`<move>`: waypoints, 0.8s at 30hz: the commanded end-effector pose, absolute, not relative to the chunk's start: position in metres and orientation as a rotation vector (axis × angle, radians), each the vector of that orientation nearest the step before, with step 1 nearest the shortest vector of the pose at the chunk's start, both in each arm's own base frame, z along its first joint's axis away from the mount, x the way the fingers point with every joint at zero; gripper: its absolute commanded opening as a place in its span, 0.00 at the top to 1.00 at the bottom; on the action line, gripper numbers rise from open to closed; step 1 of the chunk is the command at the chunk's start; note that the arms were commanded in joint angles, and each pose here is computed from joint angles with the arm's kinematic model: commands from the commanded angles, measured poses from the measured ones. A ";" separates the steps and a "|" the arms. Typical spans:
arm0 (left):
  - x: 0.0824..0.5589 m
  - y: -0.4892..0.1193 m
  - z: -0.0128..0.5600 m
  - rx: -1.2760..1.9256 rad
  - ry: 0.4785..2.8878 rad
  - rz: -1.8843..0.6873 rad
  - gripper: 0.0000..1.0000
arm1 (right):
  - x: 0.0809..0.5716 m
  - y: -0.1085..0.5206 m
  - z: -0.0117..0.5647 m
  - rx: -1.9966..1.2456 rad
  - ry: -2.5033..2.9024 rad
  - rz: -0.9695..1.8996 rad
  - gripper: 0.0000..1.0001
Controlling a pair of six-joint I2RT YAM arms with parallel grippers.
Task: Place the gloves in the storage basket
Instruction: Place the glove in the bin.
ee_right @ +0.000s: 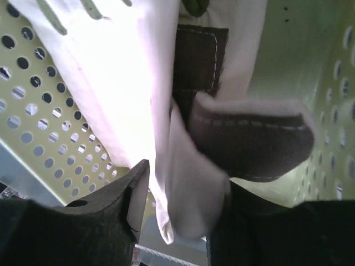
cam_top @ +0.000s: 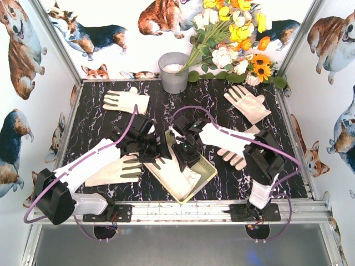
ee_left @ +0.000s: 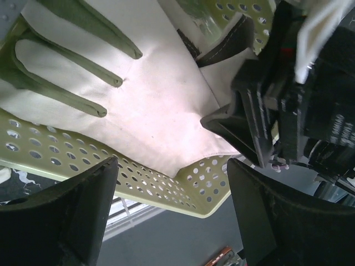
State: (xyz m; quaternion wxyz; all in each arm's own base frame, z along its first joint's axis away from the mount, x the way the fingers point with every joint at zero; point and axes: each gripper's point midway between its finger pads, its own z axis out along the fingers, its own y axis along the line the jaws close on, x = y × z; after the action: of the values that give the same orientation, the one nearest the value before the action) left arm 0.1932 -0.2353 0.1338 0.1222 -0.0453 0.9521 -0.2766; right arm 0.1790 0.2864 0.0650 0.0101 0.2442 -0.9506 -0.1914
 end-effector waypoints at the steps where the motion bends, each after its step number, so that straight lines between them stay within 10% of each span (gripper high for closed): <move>1: 0.207 -0.241 0.156 -0.037 2.669 -0.831 0.26 | 0.191 0.285 0.105 0.821 -3.092 -0.646 0.56; 24: 0.228 -0.322 0.140 0.619 2.521 -0.815 0.34 | 0.204 0.224 0.141 0.253 -3.332 -0.816 0.49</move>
State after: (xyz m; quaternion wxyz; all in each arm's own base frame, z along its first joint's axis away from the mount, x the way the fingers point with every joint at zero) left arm 0.2195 -0.2957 0.1397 0.1742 0.1361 0.9301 -0.2935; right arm 0.1794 0.2221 0.1117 -0.0865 0.1300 -0.9712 -0.1798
